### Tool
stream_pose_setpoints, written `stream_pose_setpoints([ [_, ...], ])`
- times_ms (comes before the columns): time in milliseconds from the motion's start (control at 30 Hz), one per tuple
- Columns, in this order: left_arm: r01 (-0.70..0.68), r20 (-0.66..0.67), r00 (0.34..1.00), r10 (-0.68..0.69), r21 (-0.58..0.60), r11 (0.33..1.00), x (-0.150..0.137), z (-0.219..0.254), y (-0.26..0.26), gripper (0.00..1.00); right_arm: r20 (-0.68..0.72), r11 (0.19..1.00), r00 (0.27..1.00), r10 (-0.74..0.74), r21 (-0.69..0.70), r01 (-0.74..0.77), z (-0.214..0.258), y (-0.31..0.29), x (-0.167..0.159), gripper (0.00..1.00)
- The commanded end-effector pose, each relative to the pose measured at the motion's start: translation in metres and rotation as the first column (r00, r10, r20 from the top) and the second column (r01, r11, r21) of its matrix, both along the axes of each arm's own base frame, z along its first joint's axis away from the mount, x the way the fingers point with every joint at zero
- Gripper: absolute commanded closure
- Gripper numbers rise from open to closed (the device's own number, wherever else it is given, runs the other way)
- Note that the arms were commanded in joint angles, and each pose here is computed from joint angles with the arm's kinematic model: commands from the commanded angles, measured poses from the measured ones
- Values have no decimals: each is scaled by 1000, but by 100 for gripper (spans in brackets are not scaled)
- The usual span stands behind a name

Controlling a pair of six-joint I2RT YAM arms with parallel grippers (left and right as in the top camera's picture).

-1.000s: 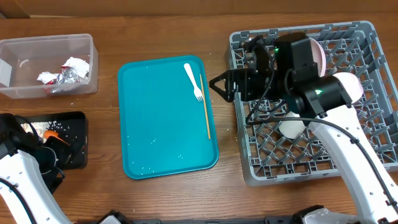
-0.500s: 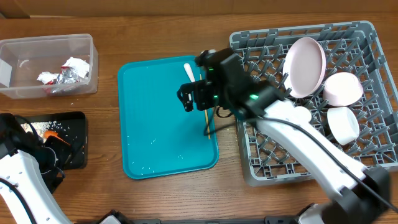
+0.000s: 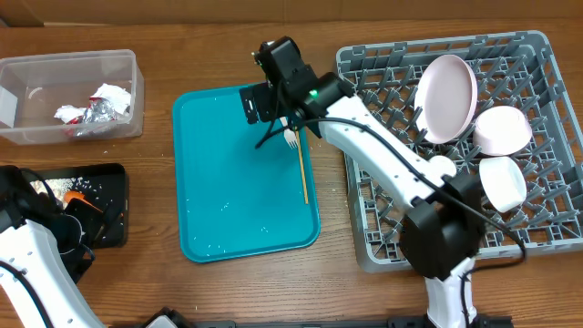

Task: Sort waste into correct bins and load items into the dishwasher rack
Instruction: 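Reach the right gripper to the tray and grasp the white fork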

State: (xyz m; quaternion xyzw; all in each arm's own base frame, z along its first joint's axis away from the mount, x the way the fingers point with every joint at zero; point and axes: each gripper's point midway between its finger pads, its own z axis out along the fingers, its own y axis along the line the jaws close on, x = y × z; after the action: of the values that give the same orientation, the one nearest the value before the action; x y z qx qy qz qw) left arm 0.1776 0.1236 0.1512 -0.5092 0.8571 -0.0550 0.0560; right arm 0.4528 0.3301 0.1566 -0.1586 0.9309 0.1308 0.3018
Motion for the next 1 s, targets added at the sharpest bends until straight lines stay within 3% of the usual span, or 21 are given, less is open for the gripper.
stream_pose_setpoints([
  [0,-24,39,999,24,15,1000,4,10,2,0,-2,998,1000,2,-63,-2,-33,-2,16,0],
  [500,-24,39,999,23,16,1000,4,10,3,0,-25,994,999,25,-106,-27,-99,8,29,0],
  [967,-24,39,999,23,16,1000,4,10,3,0,-62,989,998,15,-146,-24,-132,4,28,9],
])
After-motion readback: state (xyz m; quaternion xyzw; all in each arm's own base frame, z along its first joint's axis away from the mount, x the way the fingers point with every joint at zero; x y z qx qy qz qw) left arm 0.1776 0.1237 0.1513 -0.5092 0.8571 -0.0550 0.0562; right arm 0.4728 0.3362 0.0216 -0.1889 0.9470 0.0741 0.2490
